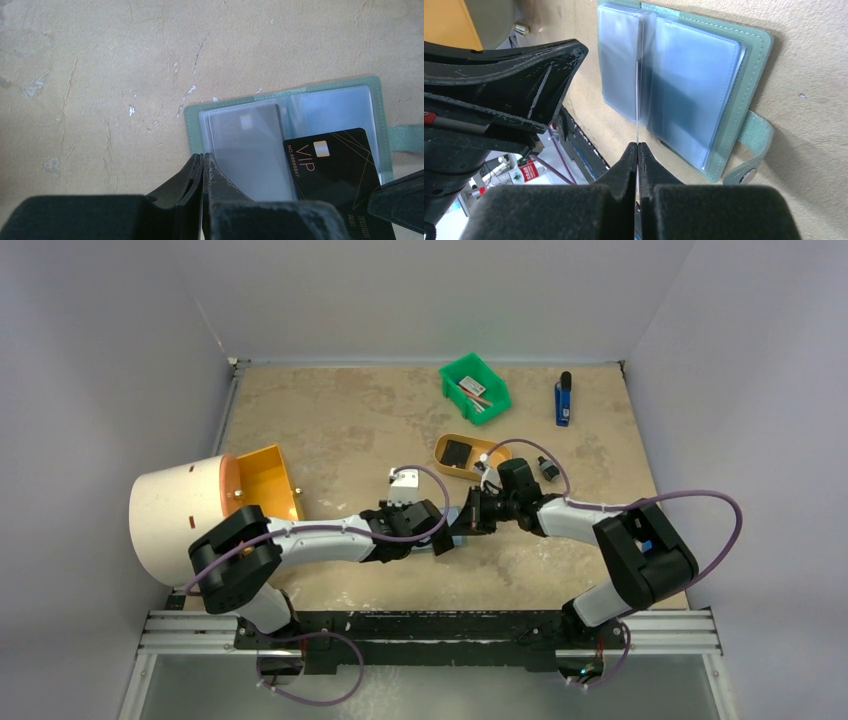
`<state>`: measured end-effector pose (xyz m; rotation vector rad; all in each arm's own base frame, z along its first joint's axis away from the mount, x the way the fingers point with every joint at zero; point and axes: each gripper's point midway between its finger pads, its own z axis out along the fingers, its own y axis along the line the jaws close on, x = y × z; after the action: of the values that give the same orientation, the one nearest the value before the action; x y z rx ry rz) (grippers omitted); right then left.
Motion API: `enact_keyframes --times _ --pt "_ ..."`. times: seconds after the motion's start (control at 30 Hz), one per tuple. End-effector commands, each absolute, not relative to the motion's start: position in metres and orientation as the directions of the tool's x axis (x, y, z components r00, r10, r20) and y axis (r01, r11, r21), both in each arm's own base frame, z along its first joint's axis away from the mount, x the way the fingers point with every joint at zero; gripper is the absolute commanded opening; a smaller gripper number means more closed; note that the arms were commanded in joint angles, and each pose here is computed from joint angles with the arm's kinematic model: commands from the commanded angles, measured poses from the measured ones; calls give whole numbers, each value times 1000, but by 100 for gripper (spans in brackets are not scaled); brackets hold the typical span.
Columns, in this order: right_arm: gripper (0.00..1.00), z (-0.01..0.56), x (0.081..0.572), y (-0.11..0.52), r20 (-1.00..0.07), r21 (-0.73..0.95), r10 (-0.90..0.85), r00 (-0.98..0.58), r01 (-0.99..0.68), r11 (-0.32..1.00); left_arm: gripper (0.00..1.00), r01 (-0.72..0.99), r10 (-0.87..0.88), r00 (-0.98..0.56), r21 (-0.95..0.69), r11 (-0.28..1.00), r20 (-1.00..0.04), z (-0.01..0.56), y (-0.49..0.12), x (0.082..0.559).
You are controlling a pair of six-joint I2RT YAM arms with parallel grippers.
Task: Put the credit cards into the card holder
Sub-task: Insert the credit card into the card holder.
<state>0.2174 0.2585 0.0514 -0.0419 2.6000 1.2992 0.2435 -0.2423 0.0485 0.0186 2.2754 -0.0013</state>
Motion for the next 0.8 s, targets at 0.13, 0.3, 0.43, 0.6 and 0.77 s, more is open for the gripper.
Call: enact_keyframes --times 0.13,0.3,0.43,0.6,0.77 --pt "0 70 224 269 -270 812 63 -961 -192 551 0 -37 -23 -613 0 999 -790 59 -240 252" --pt "0 66 223 268 -258 811 59 -964 -183 556 0 -69 -24 -607 23 997 -794 57 -230 251" --pt "0 61 224 269 -251 811 54 -966 -179 557 0 -78 -15 -624 43 996 -782 48 -226 250" --pt "0 58 224 270 -246 815 51 -968 -178 552 0 -79 -14 -645 48 996 -764 38 -223 250" --pt "0 57 229 272 -252 813 61 -966 -177 555 0 -70 -5 -668 56 996 -744 26 -224 249"
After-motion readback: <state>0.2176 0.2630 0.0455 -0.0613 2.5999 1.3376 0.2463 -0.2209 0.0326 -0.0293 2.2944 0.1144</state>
